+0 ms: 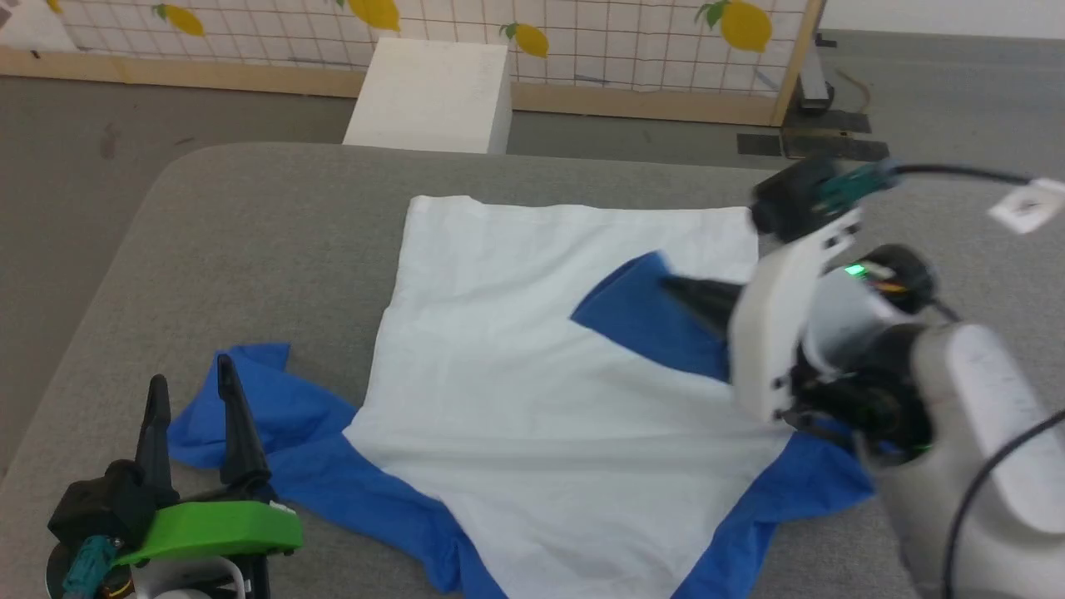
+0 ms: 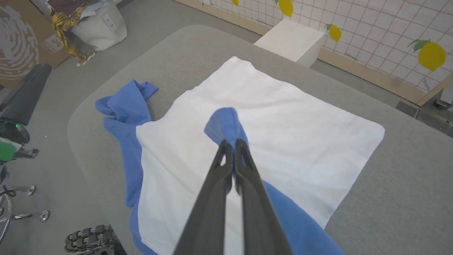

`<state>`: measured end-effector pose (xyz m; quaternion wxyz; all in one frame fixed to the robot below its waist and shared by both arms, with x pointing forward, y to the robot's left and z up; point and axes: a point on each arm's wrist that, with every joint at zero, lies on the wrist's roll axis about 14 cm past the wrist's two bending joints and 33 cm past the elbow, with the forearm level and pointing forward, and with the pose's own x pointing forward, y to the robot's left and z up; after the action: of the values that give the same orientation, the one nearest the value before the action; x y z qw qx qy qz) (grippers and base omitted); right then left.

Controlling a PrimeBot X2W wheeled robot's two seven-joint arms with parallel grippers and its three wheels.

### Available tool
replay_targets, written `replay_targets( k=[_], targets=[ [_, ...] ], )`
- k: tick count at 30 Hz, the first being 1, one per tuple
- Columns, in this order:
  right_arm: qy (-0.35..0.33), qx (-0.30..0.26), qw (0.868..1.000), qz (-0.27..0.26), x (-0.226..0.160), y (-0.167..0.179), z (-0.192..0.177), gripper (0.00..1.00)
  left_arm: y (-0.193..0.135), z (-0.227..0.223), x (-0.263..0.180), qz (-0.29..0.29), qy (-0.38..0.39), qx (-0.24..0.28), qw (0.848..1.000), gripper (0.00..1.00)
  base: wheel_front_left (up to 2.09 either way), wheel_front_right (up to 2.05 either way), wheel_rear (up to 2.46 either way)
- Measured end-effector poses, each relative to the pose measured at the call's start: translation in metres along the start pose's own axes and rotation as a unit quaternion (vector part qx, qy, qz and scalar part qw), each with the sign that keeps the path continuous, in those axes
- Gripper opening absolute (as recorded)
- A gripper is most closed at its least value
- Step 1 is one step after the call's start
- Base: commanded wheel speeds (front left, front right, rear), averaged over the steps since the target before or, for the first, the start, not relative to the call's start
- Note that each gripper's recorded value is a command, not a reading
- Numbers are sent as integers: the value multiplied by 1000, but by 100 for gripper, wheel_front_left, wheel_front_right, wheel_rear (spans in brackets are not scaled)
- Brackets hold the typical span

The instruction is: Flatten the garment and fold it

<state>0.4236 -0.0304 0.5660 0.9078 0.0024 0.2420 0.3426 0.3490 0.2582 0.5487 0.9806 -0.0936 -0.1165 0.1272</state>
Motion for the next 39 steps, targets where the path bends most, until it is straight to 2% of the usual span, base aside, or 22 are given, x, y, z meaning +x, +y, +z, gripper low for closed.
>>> replay_targets(
  k=[5,12,20,25,26,27,31,36,39],
  targets=[
    [29,17,997,71,40,53,-25,0,10,-1,-5,15,5,3,1000,100,0,0,0],
    [78,19,988,130,74,98,-64,0,15,-14,-9,23,26,3,999,100,0,0,0],
    [136,28,969,204,88,144,-111,0,18,-27,-12,33,47,1,998,100,0,0,0],
    [172,32,957,231,89,162,-137,2,23,-33,-16,43,58,-4,997,100,0,0,0],
    [177,32,956,233,89,163,-140,34,24,-33,-16,44,59,-3,997,100,0,0,0],
    [181,31,955,235,89,164,-143,100,24,-33,-17,45,59,-3,997,100,0,0,0],
    [153,62,957,240,89,166,-128,100,25,-32,-17,45,57,-5,997,100,0,0,0],
    [36,106,969,222,93,146,-60,100,22,-29,-17,41,52,-8,998,100,0,0,0],
    [-51,124,973,187,90,116,-14,100,19,-28,-15,35,50,-11,998,100,0,0,0]
  ],
)
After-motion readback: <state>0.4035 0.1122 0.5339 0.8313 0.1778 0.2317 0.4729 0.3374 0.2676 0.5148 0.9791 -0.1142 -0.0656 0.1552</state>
